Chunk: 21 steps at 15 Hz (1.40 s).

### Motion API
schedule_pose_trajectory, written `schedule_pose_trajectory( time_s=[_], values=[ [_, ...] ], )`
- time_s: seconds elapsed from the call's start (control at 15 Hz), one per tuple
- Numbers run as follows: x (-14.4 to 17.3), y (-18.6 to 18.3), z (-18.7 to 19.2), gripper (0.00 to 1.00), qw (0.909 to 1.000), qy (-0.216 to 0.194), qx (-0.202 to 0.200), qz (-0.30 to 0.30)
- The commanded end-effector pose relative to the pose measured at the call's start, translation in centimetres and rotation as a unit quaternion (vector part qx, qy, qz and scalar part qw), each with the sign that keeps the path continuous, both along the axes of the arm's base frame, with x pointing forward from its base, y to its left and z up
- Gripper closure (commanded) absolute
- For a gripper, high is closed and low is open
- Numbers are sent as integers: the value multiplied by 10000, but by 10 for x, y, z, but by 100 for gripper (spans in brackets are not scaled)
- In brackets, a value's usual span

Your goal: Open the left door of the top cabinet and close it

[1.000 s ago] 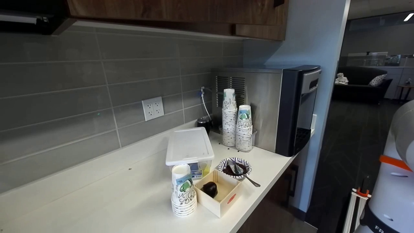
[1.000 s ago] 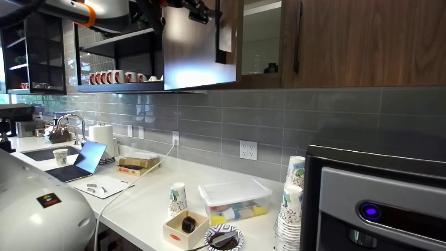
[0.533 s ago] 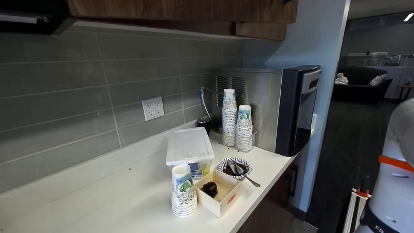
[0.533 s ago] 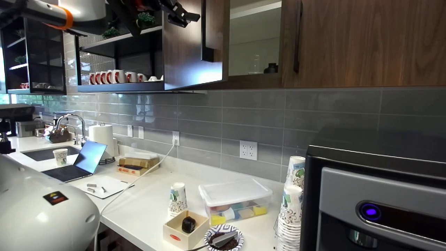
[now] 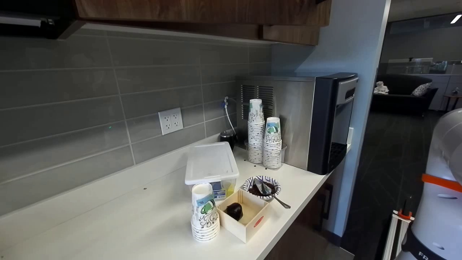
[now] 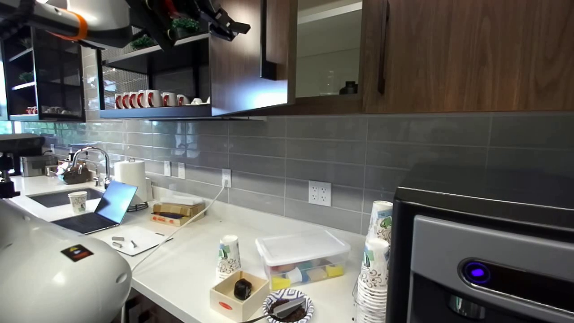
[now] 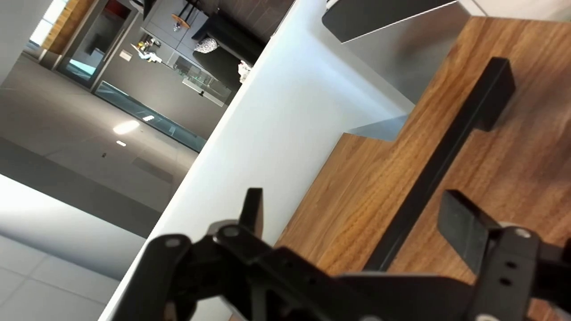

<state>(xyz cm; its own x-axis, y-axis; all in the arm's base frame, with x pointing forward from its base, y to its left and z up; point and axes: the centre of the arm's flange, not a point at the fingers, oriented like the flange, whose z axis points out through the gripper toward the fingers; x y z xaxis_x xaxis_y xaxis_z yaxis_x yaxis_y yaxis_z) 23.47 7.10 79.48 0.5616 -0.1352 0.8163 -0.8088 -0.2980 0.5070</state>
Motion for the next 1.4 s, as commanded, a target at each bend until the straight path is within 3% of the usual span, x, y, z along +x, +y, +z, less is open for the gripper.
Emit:
schedule_pose_trajectory(
  time_s=[0.0, 0.4, 0.8, 1.33],
  values=[
    [-5, -7, -3, 0, 10000, -34, 3, 43],
    [11, -27, 0, 0, 9996, -210, -118, 154],
    [42, -52, 0, 0, 9965, -323, -328, 692],
    [79, -72, 19, 0, 9768, -789, -576, 1903]
  ],
)
